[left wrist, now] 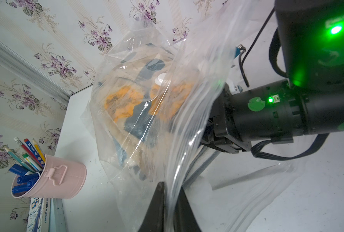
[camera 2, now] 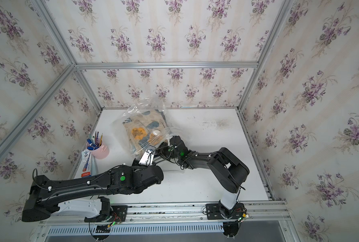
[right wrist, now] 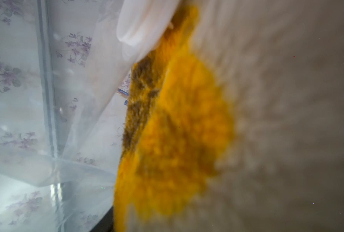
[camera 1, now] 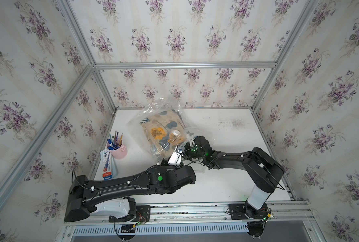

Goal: Take the blanket out of the vacuum bag
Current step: Take out the blanket from the vacuum bag.

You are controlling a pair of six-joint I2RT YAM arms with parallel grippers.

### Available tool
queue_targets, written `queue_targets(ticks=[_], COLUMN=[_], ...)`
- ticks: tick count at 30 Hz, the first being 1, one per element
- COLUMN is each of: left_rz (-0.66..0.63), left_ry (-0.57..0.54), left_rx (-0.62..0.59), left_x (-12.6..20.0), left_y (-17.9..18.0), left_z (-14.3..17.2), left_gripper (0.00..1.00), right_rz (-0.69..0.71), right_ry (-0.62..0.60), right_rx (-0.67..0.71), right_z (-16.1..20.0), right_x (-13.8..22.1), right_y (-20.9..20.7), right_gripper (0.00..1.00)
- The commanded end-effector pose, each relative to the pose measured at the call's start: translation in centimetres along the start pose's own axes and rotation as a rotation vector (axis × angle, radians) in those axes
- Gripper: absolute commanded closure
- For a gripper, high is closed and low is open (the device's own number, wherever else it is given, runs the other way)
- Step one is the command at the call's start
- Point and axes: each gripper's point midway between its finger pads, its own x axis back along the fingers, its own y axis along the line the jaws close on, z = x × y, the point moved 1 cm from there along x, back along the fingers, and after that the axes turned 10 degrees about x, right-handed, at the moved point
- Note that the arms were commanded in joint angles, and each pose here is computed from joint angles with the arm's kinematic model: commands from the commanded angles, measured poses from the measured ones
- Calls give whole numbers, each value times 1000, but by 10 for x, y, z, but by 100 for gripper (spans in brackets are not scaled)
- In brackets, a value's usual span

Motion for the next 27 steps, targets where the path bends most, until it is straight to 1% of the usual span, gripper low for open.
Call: queue_targets(ticks=[1, 14, 18, 20, 23, 27], left_rz=[1, -23, -24, -25, -28, -30], left_ry=[-8, 6, 7, 7, 5, 3], left_rx=[2, -6, -3, -3, 0, -2], left_x=[-1, -6, -6, -6, -6, -7], left_y=[-1, 1, 1, 1, 2, 3], left_z=[0, 9, 10, 10, 11, 11], left_gripper=[87, 87, 87, 87, 87, 87], right_rz=[-9, 7, -20, -53, -93, -116], right_ry=[-8, -37, -55, -67, -84, -108], right_rx=[18, 16, 25, 32, 51, 66], right_z=[-2, -15, -22, -27, -32, -39], right_x=[2, -9, -12, -11, -6, -1], right_y=[3, -3, 8, 19, 37, 52], right_gripper=[38, 37, 37, 40, 47, 48])
